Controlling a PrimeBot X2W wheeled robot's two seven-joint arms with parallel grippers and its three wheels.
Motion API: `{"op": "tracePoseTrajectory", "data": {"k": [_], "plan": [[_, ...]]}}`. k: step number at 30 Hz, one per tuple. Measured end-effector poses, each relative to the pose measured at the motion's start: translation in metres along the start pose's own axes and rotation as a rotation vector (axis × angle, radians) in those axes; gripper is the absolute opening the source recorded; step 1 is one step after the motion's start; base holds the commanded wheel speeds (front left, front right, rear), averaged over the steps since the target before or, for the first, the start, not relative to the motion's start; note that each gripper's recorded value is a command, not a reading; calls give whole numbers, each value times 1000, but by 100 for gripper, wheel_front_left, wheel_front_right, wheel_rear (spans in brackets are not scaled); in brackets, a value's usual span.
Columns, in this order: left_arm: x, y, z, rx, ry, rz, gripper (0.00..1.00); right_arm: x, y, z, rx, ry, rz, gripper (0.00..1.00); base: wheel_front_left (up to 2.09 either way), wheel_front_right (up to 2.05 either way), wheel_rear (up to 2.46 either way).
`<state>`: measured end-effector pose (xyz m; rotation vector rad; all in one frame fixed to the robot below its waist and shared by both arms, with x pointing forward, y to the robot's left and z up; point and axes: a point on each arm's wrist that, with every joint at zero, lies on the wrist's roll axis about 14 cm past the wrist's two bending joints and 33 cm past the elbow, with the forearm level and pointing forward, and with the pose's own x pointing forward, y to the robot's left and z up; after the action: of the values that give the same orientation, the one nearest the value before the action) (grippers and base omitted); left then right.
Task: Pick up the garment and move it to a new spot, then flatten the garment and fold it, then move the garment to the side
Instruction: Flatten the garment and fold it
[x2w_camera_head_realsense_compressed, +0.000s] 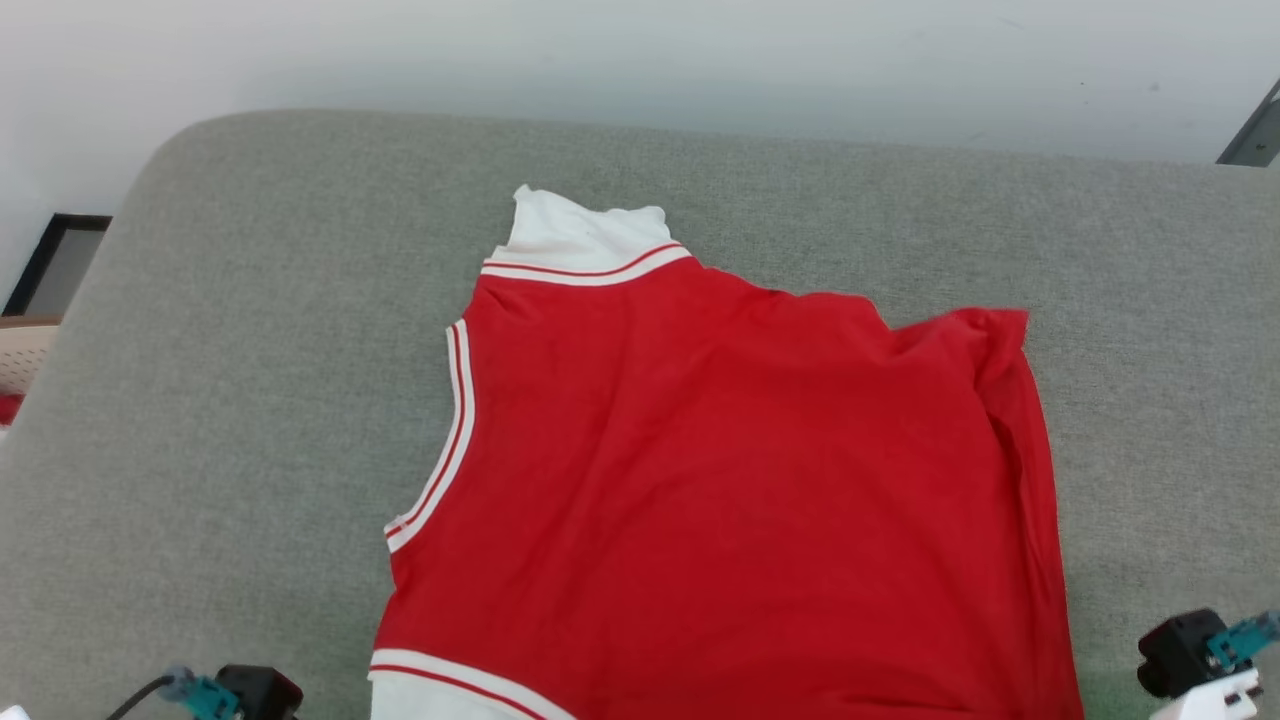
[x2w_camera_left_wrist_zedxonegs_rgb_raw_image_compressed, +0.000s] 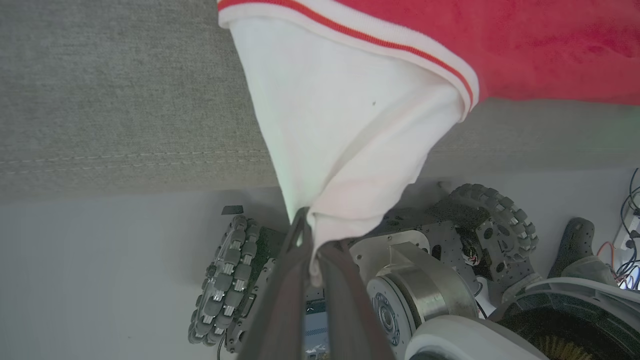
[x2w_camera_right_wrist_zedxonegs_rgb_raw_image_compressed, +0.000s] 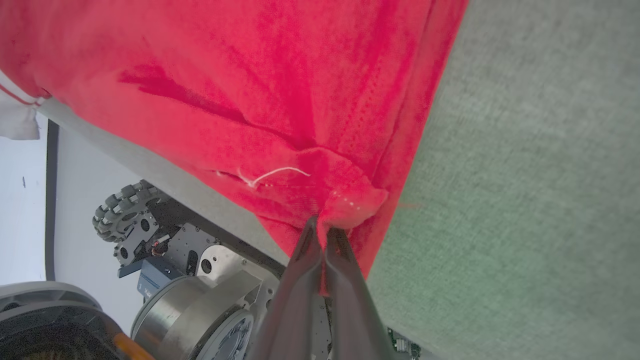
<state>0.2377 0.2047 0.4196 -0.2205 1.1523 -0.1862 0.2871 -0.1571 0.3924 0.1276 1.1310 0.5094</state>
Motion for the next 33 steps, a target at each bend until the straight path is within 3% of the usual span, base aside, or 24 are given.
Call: {"op": "tracePoseTrajectory", "data": {"k": [6, 18, 25, 33], "plan": [[-8, 4, 17, 35, -49, 20, 0, -11, 9, 5, 29, -41, 23, 0, 0, 0, 0], [-43, -7, 152, 363, -385, 67, 0, -40, -9, 90, -76, -329, -111, 0, 0, 0, 0], [-15, -15, 205, 462, -416, 35, 0, -24, -22, 121, -94, -356, -156, 0, 0, 0, 0], [43, -5, 217, 454, -299, 23, 0, 13, -31, 126, -73, -294, -165, 0, 0, 0, 0]]}}
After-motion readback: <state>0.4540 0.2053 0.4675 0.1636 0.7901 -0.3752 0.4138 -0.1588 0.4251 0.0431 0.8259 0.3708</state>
